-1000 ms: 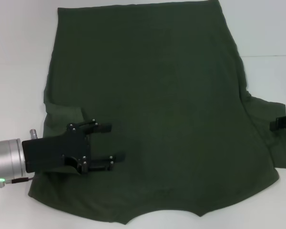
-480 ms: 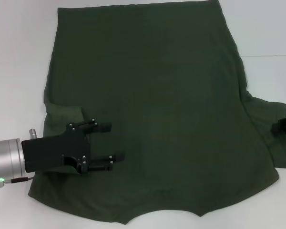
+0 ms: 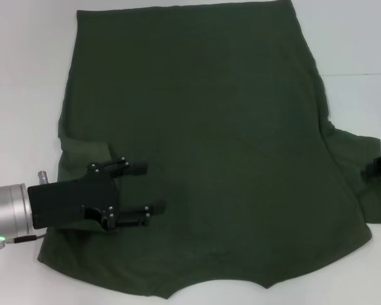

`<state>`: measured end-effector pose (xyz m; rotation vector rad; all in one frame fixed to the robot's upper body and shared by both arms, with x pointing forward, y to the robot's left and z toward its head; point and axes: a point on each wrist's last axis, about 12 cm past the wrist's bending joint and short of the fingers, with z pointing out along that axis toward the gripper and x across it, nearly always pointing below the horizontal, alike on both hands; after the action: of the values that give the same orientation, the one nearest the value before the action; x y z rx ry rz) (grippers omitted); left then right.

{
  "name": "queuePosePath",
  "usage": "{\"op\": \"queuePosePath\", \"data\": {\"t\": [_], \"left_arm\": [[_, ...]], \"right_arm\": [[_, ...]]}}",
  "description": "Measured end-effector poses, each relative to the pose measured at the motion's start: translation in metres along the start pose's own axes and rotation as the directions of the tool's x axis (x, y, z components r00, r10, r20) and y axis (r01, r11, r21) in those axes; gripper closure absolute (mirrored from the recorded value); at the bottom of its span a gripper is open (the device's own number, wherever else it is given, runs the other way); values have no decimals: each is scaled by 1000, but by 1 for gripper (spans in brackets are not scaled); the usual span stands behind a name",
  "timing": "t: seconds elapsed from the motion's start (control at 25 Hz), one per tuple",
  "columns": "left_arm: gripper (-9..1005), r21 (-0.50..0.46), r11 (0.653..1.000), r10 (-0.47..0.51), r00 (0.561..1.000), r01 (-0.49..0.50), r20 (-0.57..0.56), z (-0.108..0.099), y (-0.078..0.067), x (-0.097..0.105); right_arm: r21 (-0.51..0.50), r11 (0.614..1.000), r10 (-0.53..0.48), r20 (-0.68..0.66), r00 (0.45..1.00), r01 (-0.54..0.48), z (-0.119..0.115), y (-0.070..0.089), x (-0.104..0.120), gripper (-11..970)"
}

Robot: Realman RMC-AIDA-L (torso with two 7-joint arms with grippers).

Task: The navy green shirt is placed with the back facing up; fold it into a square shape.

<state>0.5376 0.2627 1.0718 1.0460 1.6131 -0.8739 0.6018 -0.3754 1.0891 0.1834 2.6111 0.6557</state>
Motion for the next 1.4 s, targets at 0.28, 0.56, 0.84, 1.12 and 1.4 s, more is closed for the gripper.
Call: {"op": "queuePosePath", "data": {"t": [0.28, 0.56, 0.84, 1.12, 1.4], "left_arm": [[148, -2, 1000, 1, 1000, -1, 4, 0, 0, 0], [149, -3, 1000, 4, 1000, -4, 4, -1, 1, -1], [149, -3, 1000, 4, 1000, -4, 4, -1, 1, -1], [149, -3, 1000, 4, 1000, -4, 4, -1, 1, -1], [149, -3, 1000, 4, 1000, -4, 4, -1, 1, -1]], "right_arm": [[4, 1000, 0, 1, 1000, 0, 0, -1, 0, 772], [7, 1000, 1, 4, 1000, -1, 0, -1, 0, 898], [-1, 1000, -15, 0, 1000, 15, -2, 2, -3, 944], [-9, 1000, -29, 11, 1000, 29, -7, 3, -8, 949], [-70, 997, -42, 47, 998, 45, -21, 9, -18, 950]]}}
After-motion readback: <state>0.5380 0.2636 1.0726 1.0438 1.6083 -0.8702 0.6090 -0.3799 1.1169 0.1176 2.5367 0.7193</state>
